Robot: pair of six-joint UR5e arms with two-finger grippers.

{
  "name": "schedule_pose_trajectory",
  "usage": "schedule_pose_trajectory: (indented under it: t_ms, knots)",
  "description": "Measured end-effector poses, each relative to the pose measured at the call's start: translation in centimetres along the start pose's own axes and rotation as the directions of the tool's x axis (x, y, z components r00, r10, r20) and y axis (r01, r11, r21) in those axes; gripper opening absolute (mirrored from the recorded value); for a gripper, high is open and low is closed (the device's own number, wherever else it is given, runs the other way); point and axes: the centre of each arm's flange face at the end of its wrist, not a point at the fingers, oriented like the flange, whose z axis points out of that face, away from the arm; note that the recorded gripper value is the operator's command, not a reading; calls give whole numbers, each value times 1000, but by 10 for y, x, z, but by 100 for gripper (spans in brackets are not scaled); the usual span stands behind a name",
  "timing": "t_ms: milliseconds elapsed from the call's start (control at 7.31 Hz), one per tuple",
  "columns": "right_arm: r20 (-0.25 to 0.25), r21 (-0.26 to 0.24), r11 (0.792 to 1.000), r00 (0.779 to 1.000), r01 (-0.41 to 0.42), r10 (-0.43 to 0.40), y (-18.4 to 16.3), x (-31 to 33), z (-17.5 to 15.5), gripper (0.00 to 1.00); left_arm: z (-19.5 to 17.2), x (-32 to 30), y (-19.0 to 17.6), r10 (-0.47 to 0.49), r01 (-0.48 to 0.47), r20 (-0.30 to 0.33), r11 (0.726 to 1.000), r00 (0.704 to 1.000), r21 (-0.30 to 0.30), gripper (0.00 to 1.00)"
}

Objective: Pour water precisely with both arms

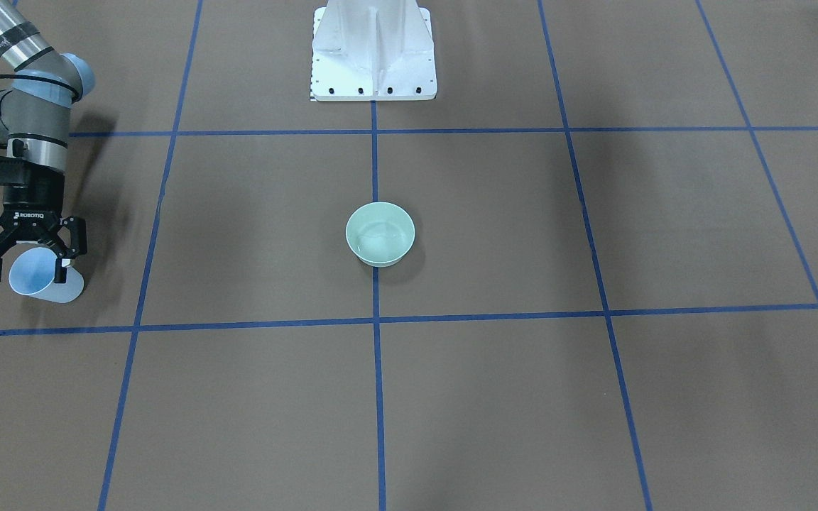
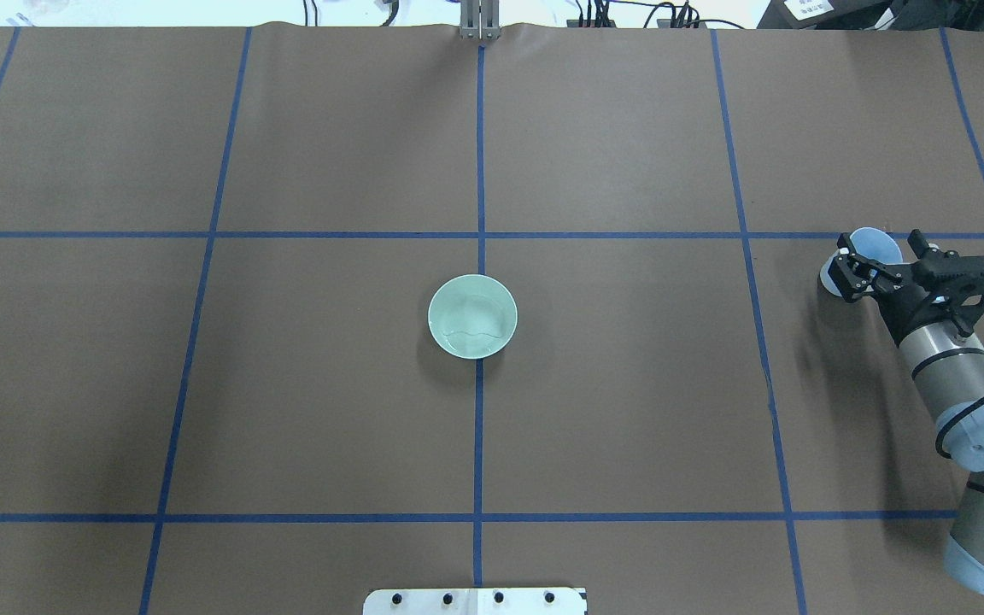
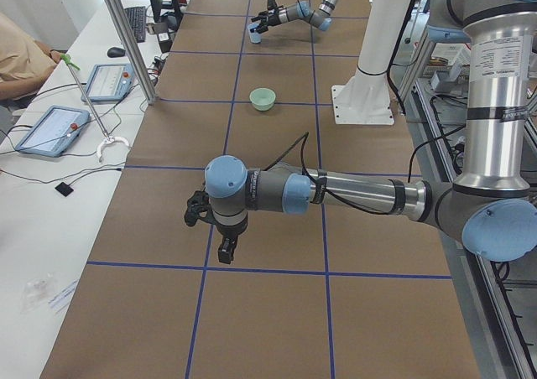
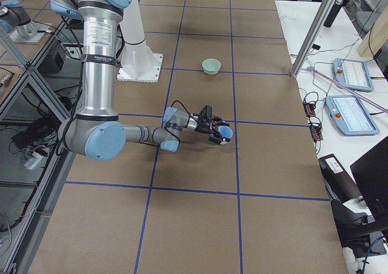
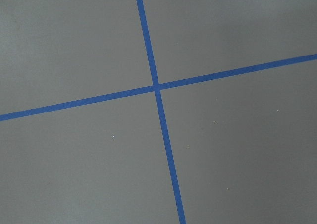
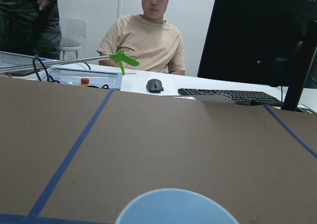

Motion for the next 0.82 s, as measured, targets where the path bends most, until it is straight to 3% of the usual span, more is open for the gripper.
schedule_pose_trajectory:
  t_ms: [547,821]
  knots:
    - [68,-91,996,997,-25,31,-52,17,37,100,2,0,4,-2,2,-14,1000,1000,0,100]
    - [129,-214,976,989,-38,67,-84,45,56,100,2,2,5,-1,1,-32,1000,999,4,100]
